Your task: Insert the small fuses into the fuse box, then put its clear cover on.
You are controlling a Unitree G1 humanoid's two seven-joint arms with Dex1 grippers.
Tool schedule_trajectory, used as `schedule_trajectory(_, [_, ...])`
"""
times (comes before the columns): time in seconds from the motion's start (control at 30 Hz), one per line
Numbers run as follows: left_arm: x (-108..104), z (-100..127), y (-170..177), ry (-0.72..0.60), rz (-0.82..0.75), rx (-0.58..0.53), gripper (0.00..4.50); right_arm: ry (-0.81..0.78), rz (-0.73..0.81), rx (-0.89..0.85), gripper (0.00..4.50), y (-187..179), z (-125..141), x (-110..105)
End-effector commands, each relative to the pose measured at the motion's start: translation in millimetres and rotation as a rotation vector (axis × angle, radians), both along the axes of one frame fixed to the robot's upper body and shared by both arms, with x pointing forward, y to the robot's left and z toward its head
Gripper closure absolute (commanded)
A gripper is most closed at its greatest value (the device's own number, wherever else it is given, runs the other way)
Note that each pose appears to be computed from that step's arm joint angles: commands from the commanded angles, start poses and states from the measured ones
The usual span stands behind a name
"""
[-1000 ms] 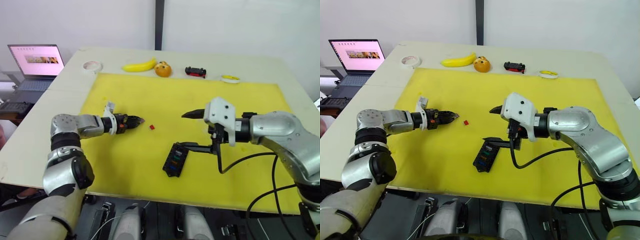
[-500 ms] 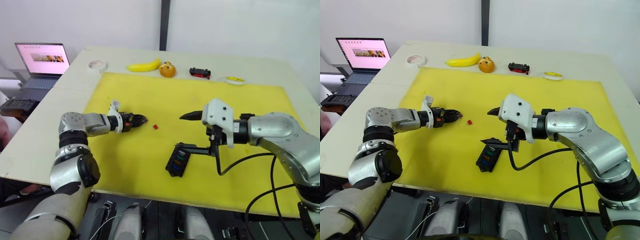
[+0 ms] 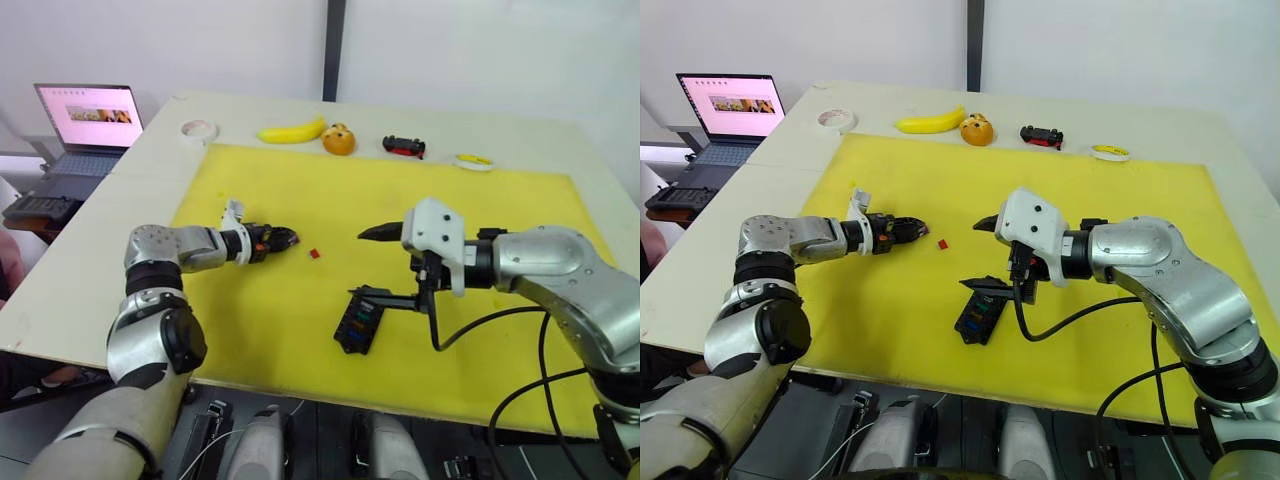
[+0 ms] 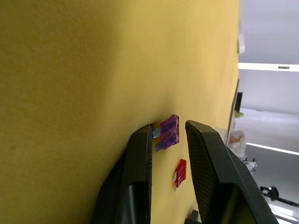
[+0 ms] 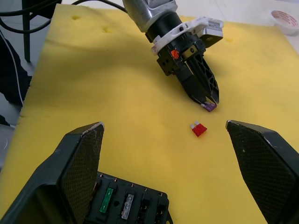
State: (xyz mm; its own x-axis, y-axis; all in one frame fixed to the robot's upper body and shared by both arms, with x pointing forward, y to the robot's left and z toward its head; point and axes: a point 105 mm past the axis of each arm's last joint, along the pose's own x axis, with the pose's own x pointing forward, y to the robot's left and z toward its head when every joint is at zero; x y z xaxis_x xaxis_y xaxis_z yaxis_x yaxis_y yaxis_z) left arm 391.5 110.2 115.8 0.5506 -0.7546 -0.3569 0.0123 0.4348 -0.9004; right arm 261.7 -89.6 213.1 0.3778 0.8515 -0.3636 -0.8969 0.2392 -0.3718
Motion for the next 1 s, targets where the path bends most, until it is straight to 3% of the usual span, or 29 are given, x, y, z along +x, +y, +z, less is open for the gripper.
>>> schedule_trajectory(0.03, [2,0,-9,-0.024,-0.020,0.037,3.30,-0.052,0.012,0.004,0.00,1,10,-3])
schedule_trajectory(0.33, [2,-5,-8,-0.027,-0.026,0.058,3.30,-0.053,0.012,0.006,0.00,3,9,-3])
schedule_trajectory(0.47, [1,-8,-7,-0.030,-0.030,0.065,4.48,-0.051,0.015,0.007,0.00,4,9,-4])
schedule_trajectory(1.0, [3,-13,-2,-0.036,-0.014,0.081,4.48,-0.053,0.015,0.004,0.00,4,9,-4])
